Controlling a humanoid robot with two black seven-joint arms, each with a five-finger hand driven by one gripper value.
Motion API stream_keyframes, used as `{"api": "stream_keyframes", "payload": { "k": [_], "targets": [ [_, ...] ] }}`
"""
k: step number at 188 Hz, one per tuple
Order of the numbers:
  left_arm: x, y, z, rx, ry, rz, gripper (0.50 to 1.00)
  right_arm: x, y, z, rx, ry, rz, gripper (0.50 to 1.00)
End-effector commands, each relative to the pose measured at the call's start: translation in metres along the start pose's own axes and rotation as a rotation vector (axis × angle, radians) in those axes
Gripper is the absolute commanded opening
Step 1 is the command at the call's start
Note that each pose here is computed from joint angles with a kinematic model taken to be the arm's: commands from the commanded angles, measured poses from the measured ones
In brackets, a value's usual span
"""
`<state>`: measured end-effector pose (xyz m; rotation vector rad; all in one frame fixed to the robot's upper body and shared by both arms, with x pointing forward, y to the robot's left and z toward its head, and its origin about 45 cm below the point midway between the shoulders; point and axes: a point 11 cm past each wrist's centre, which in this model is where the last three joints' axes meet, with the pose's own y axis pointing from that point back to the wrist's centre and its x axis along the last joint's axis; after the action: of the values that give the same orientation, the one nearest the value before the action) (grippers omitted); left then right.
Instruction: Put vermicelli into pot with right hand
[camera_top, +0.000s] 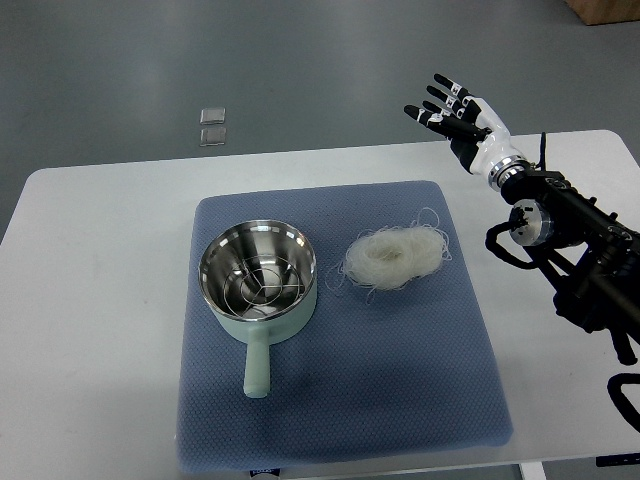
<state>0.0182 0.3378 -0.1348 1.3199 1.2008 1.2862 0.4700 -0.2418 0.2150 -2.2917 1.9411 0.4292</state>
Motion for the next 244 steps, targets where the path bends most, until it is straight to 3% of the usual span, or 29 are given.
{"api": "stream_keyframes", "payload": {
  "k": [1,101,147,200,244],
  "targets": [
    [0.0,0.0,0.0,0.0,0.0,0.0,1.0,0.0,0.0,-0.002,0.015,0.001,-0.001,0.924],
    [0.0,0.0,-0.001,0.002,0.0,0.0,1.0,0.001,0.003,-0.017,0.043,0.079,-0.122,0.921],
    [0.0,0.0,0.0,0.0,0.0,0.0,1.0,-0.015,0.005,-0.036,0.023,0.497,-0.353,0.921],
    [0.0,0.0,0.0,0.0,0.0,0.0,1.0,-0.042,0.015,-0.05,-0.093,1.087,-0.693,0.919],
    [-0.001,0.0,0.0,0.0,-0.002,-0.001,1.0,-0.067,0.022,-0.055,-0.201,1.326,-0.893,0.919]
  ]
}}
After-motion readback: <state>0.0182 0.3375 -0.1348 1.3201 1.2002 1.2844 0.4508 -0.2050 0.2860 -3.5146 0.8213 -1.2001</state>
